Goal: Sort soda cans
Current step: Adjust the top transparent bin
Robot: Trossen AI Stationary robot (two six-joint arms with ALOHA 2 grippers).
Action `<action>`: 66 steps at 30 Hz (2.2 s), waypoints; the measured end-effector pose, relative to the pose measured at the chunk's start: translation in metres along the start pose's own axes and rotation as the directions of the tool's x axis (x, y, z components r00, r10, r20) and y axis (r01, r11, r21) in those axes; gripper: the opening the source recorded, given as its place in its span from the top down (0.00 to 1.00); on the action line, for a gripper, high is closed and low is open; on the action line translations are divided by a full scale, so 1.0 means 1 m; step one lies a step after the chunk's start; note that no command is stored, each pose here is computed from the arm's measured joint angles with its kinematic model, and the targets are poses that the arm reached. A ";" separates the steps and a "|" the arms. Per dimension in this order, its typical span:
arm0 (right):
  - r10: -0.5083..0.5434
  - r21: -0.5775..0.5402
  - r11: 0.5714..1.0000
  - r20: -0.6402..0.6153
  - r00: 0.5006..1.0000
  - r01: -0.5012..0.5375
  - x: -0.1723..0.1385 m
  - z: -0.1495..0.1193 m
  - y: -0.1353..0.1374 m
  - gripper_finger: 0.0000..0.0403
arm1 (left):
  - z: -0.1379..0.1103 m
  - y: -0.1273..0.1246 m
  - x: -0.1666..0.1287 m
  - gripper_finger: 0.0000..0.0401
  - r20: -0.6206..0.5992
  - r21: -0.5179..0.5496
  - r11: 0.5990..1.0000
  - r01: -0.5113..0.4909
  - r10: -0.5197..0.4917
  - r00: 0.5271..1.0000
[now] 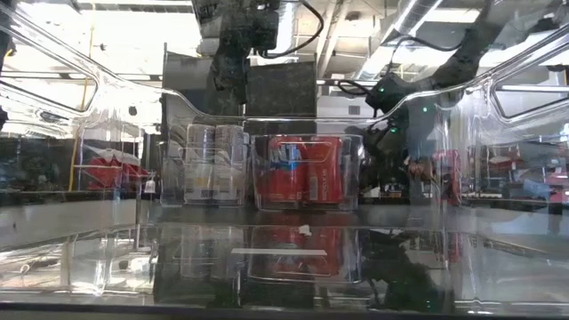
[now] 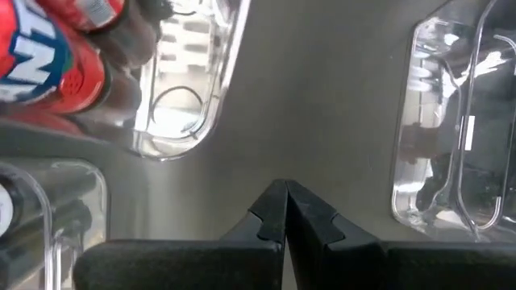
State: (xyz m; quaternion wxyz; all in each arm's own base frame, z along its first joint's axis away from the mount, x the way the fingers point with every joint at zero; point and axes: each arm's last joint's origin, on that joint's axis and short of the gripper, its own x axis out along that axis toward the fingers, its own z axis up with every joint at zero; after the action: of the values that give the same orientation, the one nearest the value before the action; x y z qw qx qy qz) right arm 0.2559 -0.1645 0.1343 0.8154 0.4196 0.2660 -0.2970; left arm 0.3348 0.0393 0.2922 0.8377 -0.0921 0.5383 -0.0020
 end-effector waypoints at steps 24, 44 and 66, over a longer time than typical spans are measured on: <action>-0.013 0.009 1.000 0.048 0.999 0.012 -0.065 0.050 0.037 1.00 | 0.044 -0.002 0.054 1.00 0.259 0.163 0.979 0.120 -0.160 0.953; -0.084 -0.071 0.993 0.121 0.989 0.093 -0.146 0.024 0.063 1.00 | 0.038 0.035 0.068 1.00 0.177 0.001 0.987 -0.158 0.156 0.972; -0.105 -0.102 0.988 0.110 0.988 0.116 -0.144 0.016 0.070 1.00 | 0.033 0.071 0.062 1.00 0.145 -0.110 0.965 -0.237 0.252 0.957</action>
State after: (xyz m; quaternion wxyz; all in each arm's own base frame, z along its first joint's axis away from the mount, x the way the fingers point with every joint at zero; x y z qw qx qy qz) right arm 0.2097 -0.1071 0.2773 0.8320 0.3436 0.2615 -0.3484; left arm 0.3839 0.1074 0.2390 0.8663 -0.0629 0.4772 0.1336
